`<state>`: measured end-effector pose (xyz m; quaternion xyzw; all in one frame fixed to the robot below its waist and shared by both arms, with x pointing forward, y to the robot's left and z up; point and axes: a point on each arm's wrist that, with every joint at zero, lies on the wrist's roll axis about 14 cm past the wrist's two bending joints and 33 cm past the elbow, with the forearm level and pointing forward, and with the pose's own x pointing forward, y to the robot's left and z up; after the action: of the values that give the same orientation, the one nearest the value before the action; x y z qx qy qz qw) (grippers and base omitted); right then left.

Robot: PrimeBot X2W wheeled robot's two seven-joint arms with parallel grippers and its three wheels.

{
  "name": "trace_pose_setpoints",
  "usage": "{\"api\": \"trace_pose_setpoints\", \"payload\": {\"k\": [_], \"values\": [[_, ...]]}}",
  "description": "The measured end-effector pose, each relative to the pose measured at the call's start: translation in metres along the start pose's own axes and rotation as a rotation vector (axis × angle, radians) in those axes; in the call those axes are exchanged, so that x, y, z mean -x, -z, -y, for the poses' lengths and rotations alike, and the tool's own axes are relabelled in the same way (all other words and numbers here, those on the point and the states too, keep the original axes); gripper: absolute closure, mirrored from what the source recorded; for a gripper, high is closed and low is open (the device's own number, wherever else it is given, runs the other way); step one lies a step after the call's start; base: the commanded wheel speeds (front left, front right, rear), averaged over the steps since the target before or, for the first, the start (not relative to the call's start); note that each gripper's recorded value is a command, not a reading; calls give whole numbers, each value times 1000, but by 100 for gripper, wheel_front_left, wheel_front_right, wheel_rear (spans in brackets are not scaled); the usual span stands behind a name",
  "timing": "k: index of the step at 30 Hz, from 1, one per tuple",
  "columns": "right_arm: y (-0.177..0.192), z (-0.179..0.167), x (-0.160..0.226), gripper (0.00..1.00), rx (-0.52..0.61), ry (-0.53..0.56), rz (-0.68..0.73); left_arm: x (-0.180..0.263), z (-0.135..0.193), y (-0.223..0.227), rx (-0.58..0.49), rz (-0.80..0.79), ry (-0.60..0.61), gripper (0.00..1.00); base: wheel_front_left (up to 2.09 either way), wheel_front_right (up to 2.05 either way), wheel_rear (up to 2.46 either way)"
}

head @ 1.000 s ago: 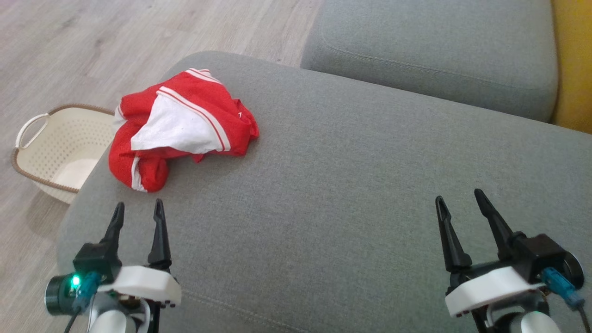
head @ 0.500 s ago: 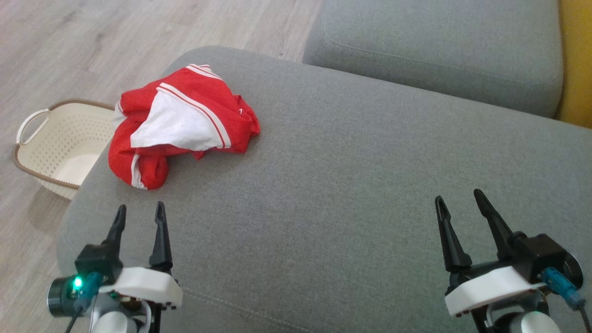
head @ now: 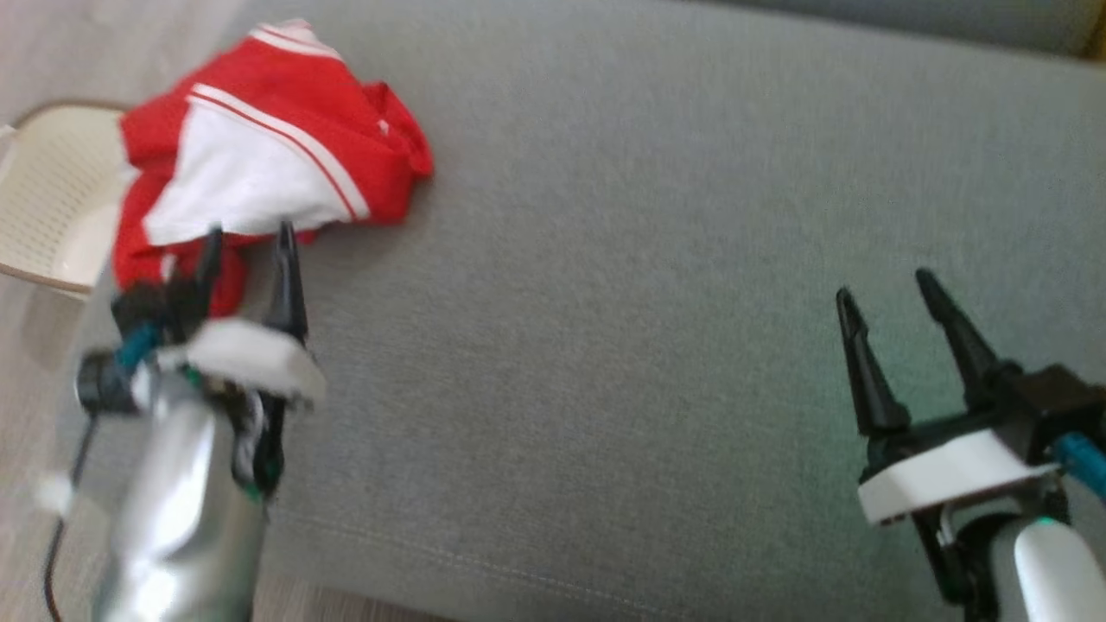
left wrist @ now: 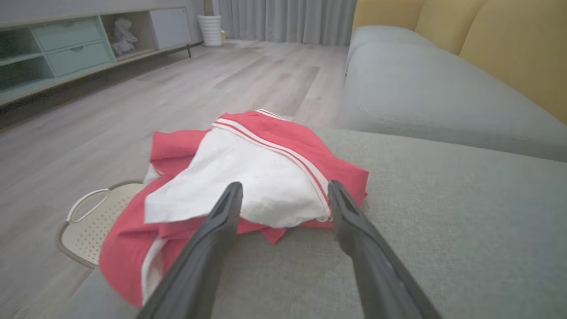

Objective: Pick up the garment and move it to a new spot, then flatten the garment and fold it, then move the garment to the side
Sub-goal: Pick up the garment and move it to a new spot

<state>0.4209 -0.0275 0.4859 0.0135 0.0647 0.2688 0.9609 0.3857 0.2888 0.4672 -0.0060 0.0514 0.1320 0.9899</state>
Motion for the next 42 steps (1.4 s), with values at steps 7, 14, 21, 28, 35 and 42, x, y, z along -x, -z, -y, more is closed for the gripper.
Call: {"api": "trace_pose_setpoints", "payload": {"k": [7,14,21,28,35,42], "values": [[25,27,-13,0,-19,36,-48,-67,14,38,-42,-218,49,0,0,0,0],[38,43,-14,0,-35,75,-72,-89,14,79,-102,-455,44,0,0,0,0],[40,45,-12,0,-46,86,-77,-101,10,60,-124,-372,40,100,0,0,0],[26,40,-12,0,-47,84,-36,-109,5,3,-135,-159,18,100,0,0,0],[1,30,1,0,-41,93,27,-97,3,-100,-49,166,3,100,0,0,0],[-12,19,24,0,-41,102,55,-45,2,-106,-41,249,15,100,0,0,0]]}}
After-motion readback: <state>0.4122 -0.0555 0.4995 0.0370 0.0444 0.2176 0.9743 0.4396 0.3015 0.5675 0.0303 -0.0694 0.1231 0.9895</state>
